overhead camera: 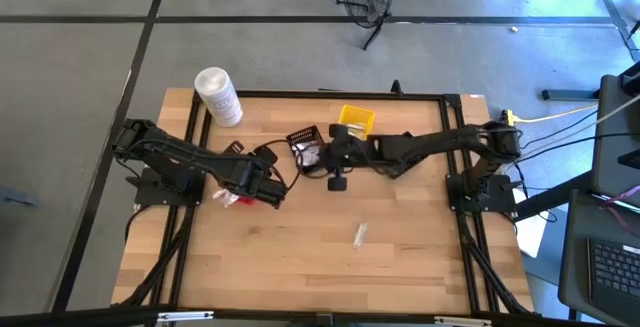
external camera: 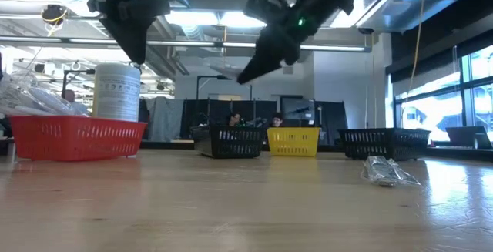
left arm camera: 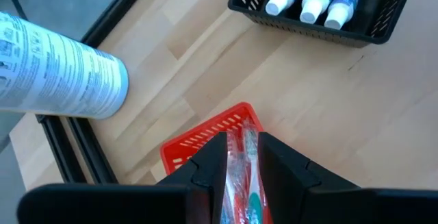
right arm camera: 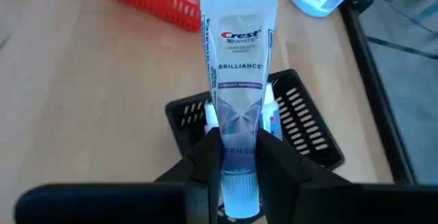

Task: Pick & Place Travel size toiletries
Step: Put the toothpaste into the left black bin, then put the nail cutter into the yellow bin

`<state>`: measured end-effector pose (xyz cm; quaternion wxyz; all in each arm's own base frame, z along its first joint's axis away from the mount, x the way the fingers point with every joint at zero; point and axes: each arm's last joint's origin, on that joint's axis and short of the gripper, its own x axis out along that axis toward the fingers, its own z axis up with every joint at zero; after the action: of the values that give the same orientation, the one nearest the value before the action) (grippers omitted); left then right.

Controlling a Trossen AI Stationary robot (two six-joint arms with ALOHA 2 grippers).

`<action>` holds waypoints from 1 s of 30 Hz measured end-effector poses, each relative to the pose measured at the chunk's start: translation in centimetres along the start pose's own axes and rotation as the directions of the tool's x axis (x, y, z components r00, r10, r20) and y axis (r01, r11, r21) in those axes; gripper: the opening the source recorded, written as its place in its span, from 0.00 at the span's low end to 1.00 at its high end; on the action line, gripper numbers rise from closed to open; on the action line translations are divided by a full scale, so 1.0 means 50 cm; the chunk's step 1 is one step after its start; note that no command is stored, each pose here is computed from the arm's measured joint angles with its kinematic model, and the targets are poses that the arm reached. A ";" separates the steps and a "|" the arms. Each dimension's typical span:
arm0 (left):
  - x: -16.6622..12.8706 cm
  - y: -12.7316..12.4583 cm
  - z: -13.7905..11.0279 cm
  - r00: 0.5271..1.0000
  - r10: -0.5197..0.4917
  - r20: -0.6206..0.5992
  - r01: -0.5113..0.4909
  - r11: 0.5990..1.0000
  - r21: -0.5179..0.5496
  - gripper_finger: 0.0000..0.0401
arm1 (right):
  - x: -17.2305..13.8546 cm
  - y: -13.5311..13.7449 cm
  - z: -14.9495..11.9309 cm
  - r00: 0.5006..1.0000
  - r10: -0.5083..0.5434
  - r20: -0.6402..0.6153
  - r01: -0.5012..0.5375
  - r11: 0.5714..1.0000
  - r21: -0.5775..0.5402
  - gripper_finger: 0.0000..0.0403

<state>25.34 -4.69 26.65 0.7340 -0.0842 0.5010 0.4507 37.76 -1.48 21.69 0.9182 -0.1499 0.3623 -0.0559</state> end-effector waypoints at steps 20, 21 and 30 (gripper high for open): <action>0.000 0.001 0.002 0.999 0.020 0.038 -0.020 1.000 0.000 0.19 | 0.155 -0.107 -0.107 1.000 -0.025 -0.004 0.025 0.999 0.037 0.38; 0.000 0.001 0.002 0.999 0.020 0.038 -0.020 1.000 0.000 0.19 | 0.156 -0.110 -0.107 1.000 -0.019 0.009 0.018 0.999 0.039 0.41; 0.000 0.001 0.002 0.999 0.020 0.037 -0.020 1.000 0.000 0.20 | 0.119 -0.107 -0.088 0.999 -0.039 -0.020 0.040 0.999 0.013 0.55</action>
<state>25.36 -4.59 26.71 0.7387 -0.0703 0.4882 0.4594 39.14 -8.84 16.50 0.9144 -0.1505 0.3677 -0.0779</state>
